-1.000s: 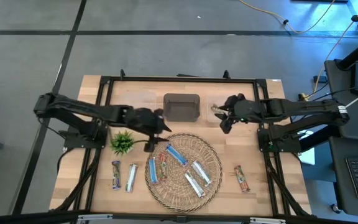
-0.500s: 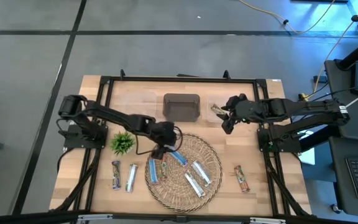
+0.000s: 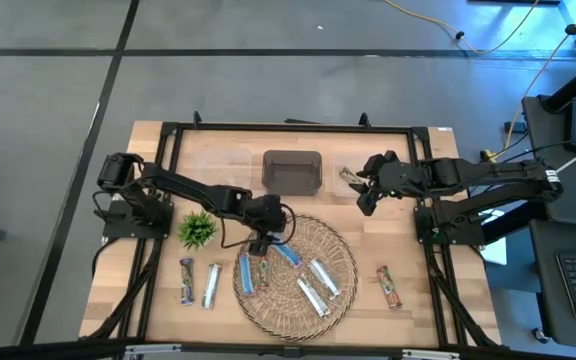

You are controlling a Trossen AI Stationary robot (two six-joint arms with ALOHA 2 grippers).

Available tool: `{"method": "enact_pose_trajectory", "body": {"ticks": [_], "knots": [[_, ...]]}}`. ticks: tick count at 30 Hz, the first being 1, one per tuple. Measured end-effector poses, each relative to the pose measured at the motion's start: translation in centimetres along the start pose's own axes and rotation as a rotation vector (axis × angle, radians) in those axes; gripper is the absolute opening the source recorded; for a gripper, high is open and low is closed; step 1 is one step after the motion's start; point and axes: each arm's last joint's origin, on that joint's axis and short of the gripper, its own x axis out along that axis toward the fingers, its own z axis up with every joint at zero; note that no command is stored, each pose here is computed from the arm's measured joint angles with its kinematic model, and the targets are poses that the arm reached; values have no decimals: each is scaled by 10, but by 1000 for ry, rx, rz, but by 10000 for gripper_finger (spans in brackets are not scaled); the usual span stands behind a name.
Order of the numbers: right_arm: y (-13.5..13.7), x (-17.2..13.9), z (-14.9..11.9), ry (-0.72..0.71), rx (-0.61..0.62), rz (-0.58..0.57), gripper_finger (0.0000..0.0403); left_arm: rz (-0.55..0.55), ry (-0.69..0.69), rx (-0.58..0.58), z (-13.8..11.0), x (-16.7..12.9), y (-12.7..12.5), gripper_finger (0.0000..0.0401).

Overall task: Pick and place Granola Bars by type
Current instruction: Put the blue granola bar into the black bin

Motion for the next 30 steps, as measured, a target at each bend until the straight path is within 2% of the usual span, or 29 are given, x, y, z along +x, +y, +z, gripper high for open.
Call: {"method": "enact_pose_trajectory", "body": {"ticks": [9, 16, 24, 30], "knots": [[0, 0, 0, 0, 0, 0, 194, -42, -101, 78, 9, 0, -2, 201], [0, 0, 0, 0, 0, 0, 194, -38, -106, 68, 10, 0, -3, 215], [0, 0, 0, 0, -2, 0, 194, -35, -106, 64, 10, 0, -2, 260], [0, 0, 0, 0, -4, 0, 194, -38, -105, 40, 10, 0, -3, 260]]}}
